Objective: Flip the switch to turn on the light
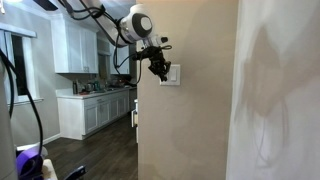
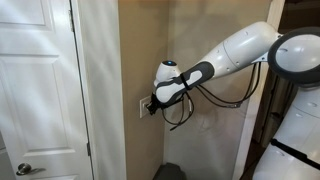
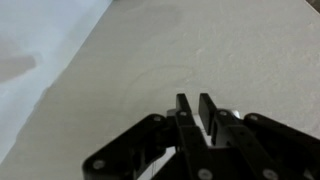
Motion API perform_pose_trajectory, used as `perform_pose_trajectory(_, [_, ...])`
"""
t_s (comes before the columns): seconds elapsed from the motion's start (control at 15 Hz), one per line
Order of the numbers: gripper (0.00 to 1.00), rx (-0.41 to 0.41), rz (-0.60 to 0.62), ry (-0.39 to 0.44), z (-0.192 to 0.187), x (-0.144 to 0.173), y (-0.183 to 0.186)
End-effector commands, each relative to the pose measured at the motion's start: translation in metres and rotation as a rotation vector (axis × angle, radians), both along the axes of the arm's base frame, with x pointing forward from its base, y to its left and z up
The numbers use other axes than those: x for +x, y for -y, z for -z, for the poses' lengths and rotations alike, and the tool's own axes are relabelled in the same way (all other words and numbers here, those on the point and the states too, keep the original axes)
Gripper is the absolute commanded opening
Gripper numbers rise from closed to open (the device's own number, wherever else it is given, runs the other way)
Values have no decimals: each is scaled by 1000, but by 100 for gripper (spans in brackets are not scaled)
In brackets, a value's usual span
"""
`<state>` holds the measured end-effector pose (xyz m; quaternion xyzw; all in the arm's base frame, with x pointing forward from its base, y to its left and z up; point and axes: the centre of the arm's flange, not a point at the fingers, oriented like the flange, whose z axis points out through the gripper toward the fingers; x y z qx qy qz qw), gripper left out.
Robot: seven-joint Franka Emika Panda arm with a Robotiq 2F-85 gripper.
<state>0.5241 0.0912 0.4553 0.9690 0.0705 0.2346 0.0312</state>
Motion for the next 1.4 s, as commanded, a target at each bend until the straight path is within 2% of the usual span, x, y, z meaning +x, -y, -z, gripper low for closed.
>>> perform_pose_trajectory(0.0, [0, 9, -48, 39, 0, 21, 0])
perform_pose_trajectory(0.53, [0, 12, -111, 93, -17, 25, -11])
perform_pose_trajectory(1.33, [0, -48, -135, 136, -53, 14, -20])
